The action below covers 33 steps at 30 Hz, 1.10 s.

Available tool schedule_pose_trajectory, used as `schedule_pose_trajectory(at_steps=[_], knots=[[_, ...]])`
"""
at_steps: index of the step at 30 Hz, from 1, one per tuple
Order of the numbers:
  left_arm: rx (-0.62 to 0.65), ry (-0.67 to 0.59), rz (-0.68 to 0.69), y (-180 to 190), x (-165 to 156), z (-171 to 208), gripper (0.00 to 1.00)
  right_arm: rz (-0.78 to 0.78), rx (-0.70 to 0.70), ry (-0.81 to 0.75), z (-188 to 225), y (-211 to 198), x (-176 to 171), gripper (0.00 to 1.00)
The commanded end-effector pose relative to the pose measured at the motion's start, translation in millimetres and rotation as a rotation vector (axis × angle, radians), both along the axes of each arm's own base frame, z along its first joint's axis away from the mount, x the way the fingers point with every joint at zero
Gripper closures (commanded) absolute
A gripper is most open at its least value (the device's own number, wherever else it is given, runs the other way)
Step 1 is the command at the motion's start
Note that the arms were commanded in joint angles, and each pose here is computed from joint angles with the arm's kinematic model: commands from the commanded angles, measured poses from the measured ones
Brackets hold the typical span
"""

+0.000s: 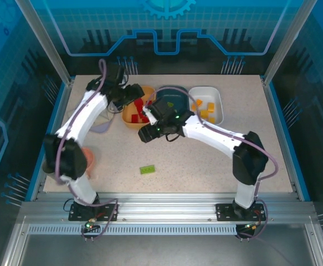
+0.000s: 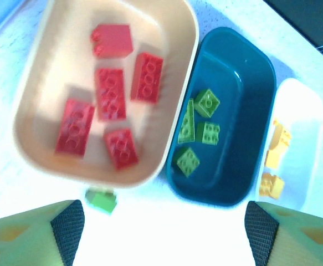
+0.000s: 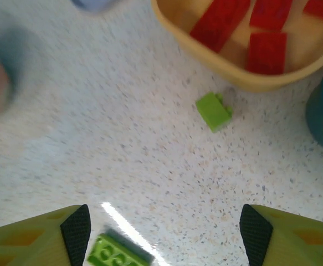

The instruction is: Sort the legos into containers by color

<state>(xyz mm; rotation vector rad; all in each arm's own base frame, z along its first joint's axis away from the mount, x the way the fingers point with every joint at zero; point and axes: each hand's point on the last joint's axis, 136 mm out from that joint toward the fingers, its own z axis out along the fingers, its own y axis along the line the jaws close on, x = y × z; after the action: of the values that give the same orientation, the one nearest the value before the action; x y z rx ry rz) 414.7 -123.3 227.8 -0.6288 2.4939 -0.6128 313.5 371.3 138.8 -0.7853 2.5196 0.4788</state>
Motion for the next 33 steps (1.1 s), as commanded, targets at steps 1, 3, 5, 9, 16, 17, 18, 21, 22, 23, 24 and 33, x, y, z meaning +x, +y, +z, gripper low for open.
schedule_pose_trajectory(at_steps=[1, 3, 5, 9, 16, 17, 18, 21, 22, 23, 24, 33], knots=[[-0.073, 0.032, 0.096, 13, -47, -15, 0.19, 0.011, -0.139, 0.002, -36, 0, 3, 0.24], [-0.109, 0.036, 0.126, 18, -80, -19, 0.19, 0.003, -0.165, 0.016, -53, 4, 8, 0.23], [-0.133, 0.032, 0.149, 24, -111, -22, 0.18, -0.008, -0.191, 0.016, -65, 6, 14, 0.22], [-0.147, 0.030, 0.179, 37, -163, -28, 0.18, -0.020, -0.211, 0.018, -84, 14, 26, 0.20], [-0.154, 0.047, 0.196, 48, -208, -32, 0.17, -0.080, -0.229, 0.019, -108, 23, 48, 0.19], [-0.156, 0.044, 0.197, 48, -211, -31, 0.17, -0.094, -0.233, 0.018, -110, 23, 51, 0.19], [-0.158, 0.043, 0.200, 49, -213, -31, 0.17, -0.105, -0.231, 0.021, -112, 23, 54, 0.20], [-0.166, 0.037, 0.196, 48, -214, -28, 0.18, -0.123, -0.242, 0.016, -121, 23, 63, 0.20], [-0.164, 0.036, 0.194, 48, -213, -27, 0.18, -0.126, -0.247, 0.010, -122, 23, 65, 0.21], [-0.165, 0.034, 0.191, 47, -213, -26, 0.18, -0.131, -0.250, 0.008, -124, 22, 68, 0.21], [-0.165, 0.032, 0.188, 47, -213, -25, 0.18, -0.130, -0.247, 0.010, -125, 23, 69, 0.21], [-0.163, 0.041, 0.180, 46, -213, -27, 0.19, -0.087, -0.201, 0.032, -127, 38, 70, 0.32]])
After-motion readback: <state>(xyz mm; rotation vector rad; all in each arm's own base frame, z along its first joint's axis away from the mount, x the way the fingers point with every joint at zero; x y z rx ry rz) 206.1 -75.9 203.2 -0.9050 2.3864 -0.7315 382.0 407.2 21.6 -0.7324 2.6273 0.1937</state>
